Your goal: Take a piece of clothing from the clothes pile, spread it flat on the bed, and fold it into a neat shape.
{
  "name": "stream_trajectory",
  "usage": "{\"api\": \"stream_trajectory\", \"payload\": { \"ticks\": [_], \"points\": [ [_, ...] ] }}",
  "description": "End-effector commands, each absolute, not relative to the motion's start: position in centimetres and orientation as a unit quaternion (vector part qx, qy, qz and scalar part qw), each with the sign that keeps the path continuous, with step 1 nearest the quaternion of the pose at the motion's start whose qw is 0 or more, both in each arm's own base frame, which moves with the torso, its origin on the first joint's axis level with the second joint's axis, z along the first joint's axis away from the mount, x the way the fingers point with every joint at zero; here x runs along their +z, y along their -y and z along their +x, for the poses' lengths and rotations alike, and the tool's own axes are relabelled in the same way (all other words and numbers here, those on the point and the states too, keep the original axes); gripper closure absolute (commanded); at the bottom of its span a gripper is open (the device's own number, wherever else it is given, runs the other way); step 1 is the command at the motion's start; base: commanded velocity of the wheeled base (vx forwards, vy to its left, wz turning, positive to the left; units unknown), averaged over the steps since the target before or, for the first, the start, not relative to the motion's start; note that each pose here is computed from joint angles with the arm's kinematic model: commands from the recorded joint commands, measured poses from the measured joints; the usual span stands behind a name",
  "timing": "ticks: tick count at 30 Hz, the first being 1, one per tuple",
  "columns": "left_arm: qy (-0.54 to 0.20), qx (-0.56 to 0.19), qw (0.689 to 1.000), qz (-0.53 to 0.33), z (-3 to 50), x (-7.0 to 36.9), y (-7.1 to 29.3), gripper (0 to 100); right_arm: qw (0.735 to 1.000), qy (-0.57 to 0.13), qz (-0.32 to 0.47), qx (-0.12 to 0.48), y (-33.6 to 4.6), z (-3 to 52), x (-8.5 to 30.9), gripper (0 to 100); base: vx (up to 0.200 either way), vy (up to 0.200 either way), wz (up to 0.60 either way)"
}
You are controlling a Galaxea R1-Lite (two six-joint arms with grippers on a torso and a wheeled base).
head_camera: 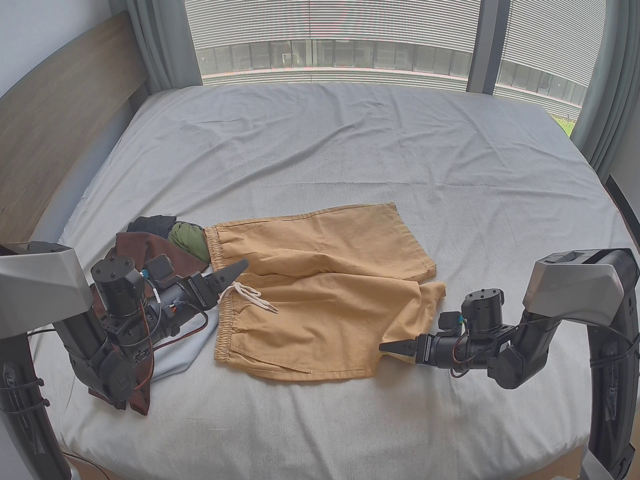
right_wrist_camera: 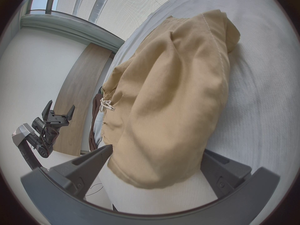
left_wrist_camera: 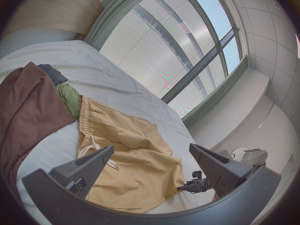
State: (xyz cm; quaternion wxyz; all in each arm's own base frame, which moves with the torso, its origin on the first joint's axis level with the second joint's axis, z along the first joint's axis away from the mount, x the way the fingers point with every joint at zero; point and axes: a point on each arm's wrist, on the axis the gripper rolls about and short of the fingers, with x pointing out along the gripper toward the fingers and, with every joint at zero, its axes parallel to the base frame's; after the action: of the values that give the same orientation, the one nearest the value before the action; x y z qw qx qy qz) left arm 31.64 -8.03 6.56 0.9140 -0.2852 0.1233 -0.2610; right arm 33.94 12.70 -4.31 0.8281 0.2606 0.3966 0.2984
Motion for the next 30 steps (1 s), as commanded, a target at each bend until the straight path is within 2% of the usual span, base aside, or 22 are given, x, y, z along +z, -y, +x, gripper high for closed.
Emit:
{"api": "stream_trajectory", "payload": {
  "ticks": [1,5,14,30],
  "points": [
    [-0.123,-0.263,0.914,-0.285,31.6,6.6,8.1,0,0.829,-0.388,0.264,0.304,-12.2,32.4,-3.2,0,0.000,0.000,0.00],
    [-0.124,-0.263,0.913,-0.285,31.6,6.6,8.1,0,0.824,-0.373,0.281,0.321,-11.6,31.0,-2.0,0,0.000,0.000,0.00],
    [-0.124,-0.265,0.913,-0.285,31.5,6.6,8.4,0,0.830,-0.359,0.292,0.310,-9.9,29.0,-1.0,0,0.000,0.000,0.00],
    [-0.124,-0.267,0.912,-0.284,31.5,6.6,8.5,0,0.840,-0.334,0.311,0.293,-8.7,29.1,-0.6,0,0.000,0.000,0.00]
  ]
}}
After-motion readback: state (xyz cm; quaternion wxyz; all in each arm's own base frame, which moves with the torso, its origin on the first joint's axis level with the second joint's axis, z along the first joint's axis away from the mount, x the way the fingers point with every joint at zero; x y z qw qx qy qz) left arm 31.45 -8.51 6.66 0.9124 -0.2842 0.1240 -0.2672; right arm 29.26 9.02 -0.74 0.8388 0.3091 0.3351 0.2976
